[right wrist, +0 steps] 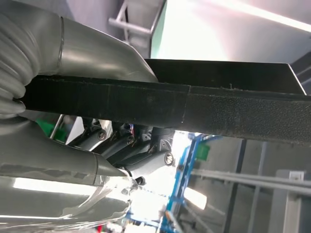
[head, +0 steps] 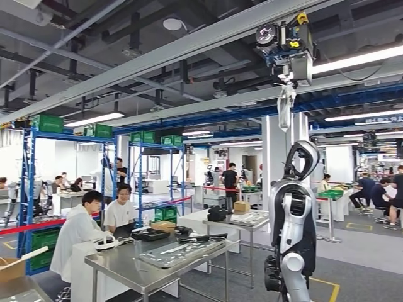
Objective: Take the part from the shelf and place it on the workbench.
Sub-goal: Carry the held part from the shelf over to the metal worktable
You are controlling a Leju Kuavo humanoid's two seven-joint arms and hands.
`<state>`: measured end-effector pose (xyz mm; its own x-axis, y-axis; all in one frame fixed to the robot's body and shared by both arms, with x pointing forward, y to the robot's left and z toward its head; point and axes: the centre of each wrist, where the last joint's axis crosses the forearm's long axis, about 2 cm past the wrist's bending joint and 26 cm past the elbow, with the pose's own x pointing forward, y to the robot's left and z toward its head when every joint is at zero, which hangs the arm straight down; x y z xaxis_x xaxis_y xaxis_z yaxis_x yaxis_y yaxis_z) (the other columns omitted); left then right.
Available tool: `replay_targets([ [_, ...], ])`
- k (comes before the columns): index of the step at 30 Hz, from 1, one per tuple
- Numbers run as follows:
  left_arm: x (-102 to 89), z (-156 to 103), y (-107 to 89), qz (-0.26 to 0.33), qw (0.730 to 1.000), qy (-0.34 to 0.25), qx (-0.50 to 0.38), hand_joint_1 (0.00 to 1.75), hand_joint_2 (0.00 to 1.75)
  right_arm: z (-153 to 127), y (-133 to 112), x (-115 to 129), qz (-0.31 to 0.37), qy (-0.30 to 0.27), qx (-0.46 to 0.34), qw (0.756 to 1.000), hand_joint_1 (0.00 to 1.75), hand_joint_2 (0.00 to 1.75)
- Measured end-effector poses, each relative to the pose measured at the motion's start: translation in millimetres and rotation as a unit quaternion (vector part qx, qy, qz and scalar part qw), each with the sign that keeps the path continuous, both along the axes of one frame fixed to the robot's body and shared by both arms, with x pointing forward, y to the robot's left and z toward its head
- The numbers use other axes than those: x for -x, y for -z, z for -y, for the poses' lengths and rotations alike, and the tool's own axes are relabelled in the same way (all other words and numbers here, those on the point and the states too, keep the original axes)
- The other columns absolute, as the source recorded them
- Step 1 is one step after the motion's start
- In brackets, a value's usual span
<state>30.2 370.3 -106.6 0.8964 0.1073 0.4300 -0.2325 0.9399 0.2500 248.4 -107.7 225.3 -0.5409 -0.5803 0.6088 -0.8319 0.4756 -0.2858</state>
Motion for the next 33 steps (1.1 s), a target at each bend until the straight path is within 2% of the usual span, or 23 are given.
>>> replay_targets([
  [33,-0.5,7.3,1.0,0.005,1.0,-0.008,0.011,0.0,1.75,-3.9,-3.1,3.3,-0.004,-0.016,-0.007,1.0,1.75,1.75],
])
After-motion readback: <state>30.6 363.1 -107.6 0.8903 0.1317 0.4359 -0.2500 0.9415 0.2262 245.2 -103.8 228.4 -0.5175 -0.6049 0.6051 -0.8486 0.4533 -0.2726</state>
